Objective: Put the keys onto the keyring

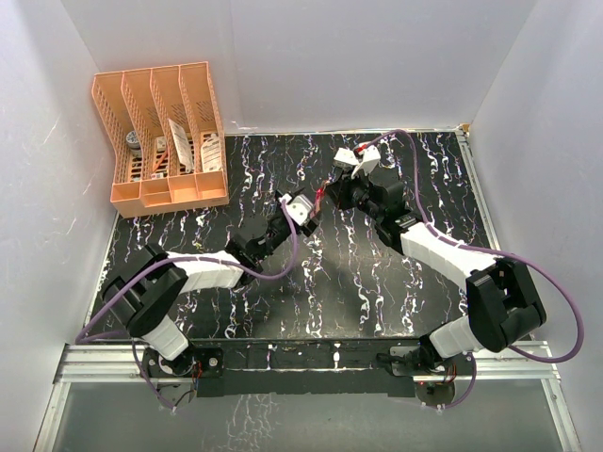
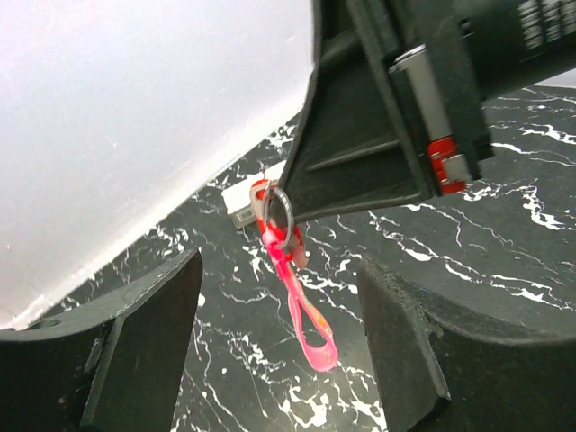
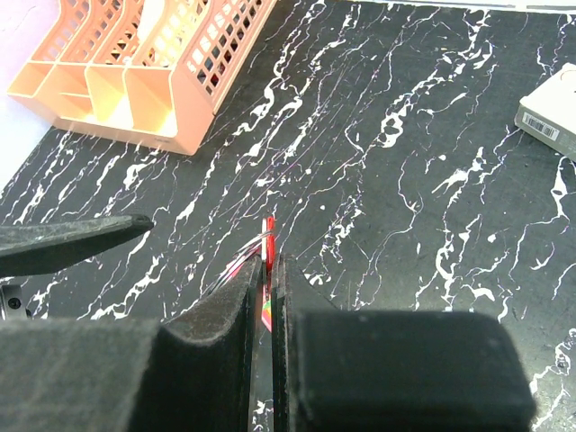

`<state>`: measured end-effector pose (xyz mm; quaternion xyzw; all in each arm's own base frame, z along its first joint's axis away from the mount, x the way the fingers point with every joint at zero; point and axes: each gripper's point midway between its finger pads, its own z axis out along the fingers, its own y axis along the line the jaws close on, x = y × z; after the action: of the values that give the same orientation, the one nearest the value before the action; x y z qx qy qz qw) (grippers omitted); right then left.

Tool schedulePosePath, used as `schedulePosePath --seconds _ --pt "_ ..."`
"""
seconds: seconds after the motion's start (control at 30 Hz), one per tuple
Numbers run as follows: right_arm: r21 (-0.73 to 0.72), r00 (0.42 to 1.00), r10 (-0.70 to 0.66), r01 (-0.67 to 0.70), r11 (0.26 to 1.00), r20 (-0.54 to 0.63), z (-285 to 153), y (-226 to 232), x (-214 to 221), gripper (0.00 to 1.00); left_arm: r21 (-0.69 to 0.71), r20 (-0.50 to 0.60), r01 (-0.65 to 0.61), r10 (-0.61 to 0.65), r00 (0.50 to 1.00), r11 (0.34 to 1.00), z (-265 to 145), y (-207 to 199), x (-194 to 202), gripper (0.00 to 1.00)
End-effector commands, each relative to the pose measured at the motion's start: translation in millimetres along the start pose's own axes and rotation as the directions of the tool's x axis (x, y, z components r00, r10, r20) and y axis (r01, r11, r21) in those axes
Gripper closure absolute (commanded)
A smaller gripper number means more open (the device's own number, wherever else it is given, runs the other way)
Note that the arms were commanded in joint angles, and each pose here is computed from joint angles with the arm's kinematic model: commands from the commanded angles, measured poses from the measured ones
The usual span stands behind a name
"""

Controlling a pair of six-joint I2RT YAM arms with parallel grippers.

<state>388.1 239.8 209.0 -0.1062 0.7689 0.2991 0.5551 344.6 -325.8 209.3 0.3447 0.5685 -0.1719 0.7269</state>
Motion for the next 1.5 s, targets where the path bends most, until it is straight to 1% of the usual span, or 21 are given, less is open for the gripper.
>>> schedulePosePath --seconds 0.0,0.1,0.2,0.23,0.33,0.5,0.7,0.93,1.27,1.47 --pt "-0.055 0.995 -0.005 0.01 0.998 0.096 -1.0 19.4 -40.8 1.0 0.013 0.184 -0.079 0.075 0.98 0.997 2.9 -2.2 -42.7 0.33" --pt "-0.059 0.995 -0.003 0.008 0.998 0.096 -1.6 19.8 -40.4 1.0 0.01 0.193 -0.087 0.084 0.978 0.996 4.1 -3.5 -40.5 0.41" --pt "-0.06 0.995 -0.003 0.009 0.998 0.099 -2.1 20.6 -41.3 1.0 -0.012 0.21 -0.087 0.088 0.974 0.996 4.4 -1.2 -41.4 0.52" --pt "-0.06 0.995 -0.005 0.011 0.998 0.099 -2.2 20.5 -41.6 1.0 -0.017 0.211 -0.087 0.088 0.973 0.996 5.3 -0.5 -41.2 0.54" --pt "-0.063 0.995 -0.006 0.013 0.998 0.104 -3.1 21.7 -43.5 1.0 -0.004 0.203 -0.094 0.093 0.975 0.996 6.4 -3.4 -37.2 0.55" --pt "-0.072 0.994 -0.004 0.011 0.997 0.105 -3.4 23.5 -44.6 1.0 0.023 0.184 -0.099 0.093 0.979 0.995 7.5 -8.9 -30.0 0.53" --pt "-0.077 0.995 -0.001 0.008 0.997 0.1 -4.2 24.2 -43.5 1.0 0.019 0.183 -0.104 0.099 0.978 0.994 10.9 -8.8 -28.1 0.53" --pt "-0.083 0.995 -0.001 0.009 0.997 0.101 -5.9 25.9 -44.0 1.0 0.031 0.165 -0.12 0.114 0.98 0.992 16.6 -11.9 -19.8 0.58" --pt "-0.089 0.995 0.002 0.006 0.996 0.097 -6.4 26.7 -41.9 1.0 0.006 0.187 -0.149 0.145 0.972 0.989 21.8 -8.2 -23.1 0.65" --pt "-0.089 0.995 0.003 0.006 0.996 0.095 -6.8 26.5 -40.6 1.0 0.0 0.198 -0.153 0.149 0.969 0.988 23.9 -7.7 -25.3 0.66"
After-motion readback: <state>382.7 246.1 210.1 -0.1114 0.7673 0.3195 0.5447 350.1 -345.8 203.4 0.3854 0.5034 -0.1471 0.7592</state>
